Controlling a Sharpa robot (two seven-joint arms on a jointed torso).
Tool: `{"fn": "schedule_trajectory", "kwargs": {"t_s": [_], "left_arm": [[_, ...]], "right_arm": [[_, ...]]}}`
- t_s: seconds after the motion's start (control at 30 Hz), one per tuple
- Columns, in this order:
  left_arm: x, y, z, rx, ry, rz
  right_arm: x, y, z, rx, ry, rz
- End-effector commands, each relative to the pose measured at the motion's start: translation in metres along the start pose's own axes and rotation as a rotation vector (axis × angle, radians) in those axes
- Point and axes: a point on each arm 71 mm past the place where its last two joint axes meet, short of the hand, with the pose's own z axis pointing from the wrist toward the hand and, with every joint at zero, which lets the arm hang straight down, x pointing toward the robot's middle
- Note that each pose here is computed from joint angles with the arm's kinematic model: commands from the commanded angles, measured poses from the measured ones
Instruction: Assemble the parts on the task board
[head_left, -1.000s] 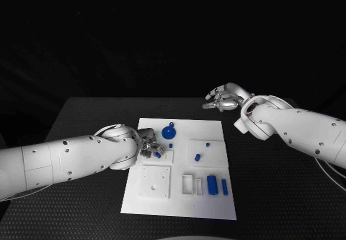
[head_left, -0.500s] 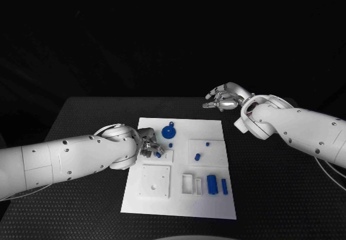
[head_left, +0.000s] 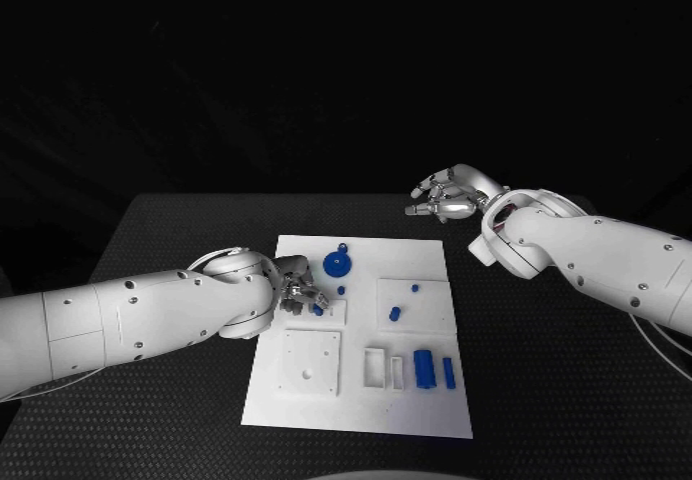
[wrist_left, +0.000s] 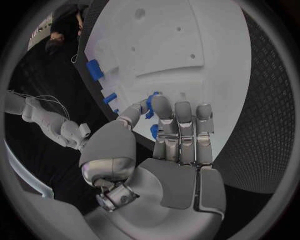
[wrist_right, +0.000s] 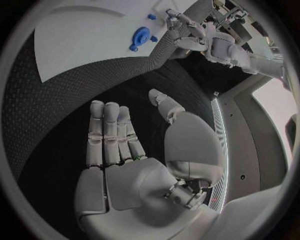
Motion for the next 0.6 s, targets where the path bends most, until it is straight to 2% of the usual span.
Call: {"fn": "schedule_trajectory", "kwargs": {"t_s": [0.03, 0.6], "left_arm": [[0.0088, -0.0035, 0.0007, 0.029, 0.030, -0.005], [0.0096, -0.0034, 0.0004, 0.032, 0.040, -0.005]], "right_arm": [[0.0008, 0.0011, 0.0000, -0.010, 0.011, 0.001], [0.0006, 0.0006, 0.0000, -0.008, 0.011, 0.001]]}}
